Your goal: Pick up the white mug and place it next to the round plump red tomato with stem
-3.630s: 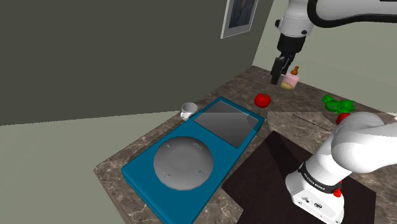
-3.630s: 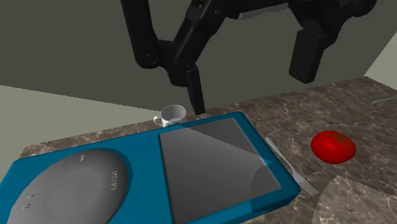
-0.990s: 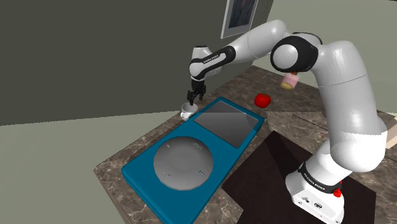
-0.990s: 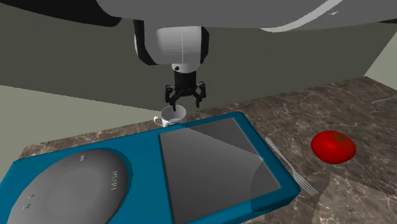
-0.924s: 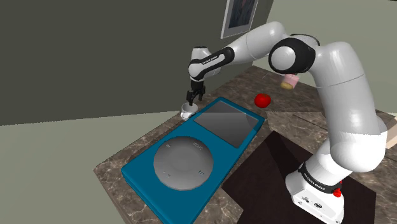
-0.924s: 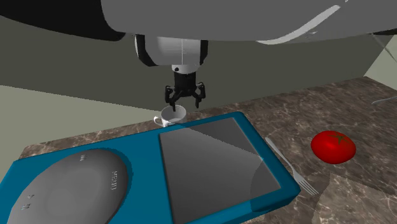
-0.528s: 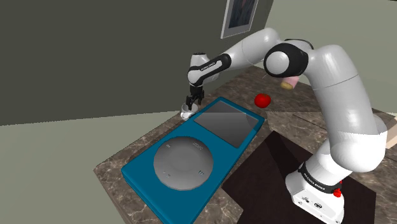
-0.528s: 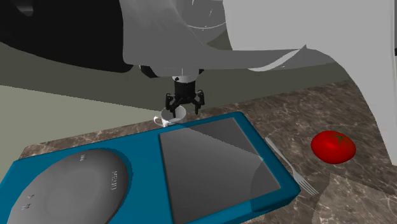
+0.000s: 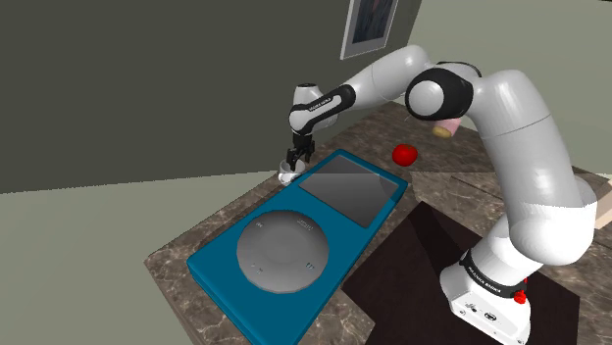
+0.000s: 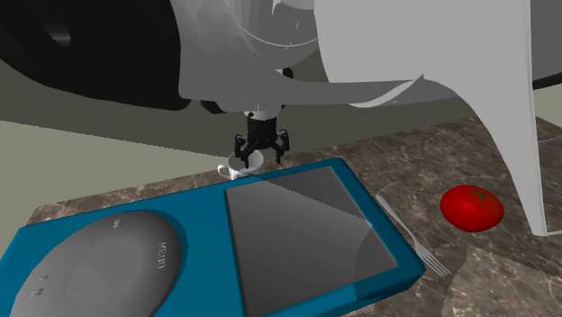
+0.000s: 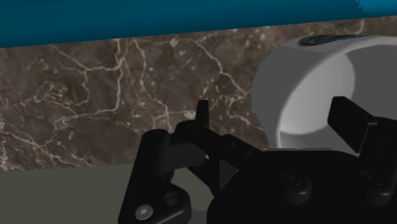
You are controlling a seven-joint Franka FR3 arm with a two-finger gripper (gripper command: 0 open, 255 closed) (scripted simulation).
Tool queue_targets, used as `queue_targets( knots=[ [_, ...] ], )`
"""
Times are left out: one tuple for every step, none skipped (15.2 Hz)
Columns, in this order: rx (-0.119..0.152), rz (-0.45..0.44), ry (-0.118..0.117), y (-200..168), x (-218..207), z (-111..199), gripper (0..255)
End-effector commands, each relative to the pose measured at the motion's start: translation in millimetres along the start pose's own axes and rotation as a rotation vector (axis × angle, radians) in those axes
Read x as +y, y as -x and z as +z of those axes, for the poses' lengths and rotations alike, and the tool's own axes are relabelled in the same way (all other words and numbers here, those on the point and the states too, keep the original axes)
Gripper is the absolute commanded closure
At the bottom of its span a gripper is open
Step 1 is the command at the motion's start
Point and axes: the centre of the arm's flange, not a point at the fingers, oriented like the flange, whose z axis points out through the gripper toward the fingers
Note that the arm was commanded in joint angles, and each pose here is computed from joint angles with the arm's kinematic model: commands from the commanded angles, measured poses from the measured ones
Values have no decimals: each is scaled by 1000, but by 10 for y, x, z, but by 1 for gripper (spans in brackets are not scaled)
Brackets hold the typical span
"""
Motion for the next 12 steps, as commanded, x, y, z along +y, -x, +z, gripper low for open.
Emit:
queue_targets(
  knots=[
    [0, 0, 0, 0, 0, 0, 255],
    [0, 0, 0, 0, 0, 0, 255],
    [0, 0, 0, 0, 0, 0, 255],
    [0, 0, 0, 0, 0, 0, 255],
    [0, 0, 0, 0, 0, 0, 255],
    [0, 0, 0, 0, 0, 0, 255],
    [0, 0, 0, 0, 0, 0, 255],
    [0, 0, 0, 0, 0, 0, 255],
    [0, 0, 0, 0, 0, 0, 255],
    [0, 0, 0, 0, 0, 0, 255],
    [0, 0, 0, 4, -3, -52, 255],
    [0, 0, 0, 8, -6, -105, 255]
  ],
)
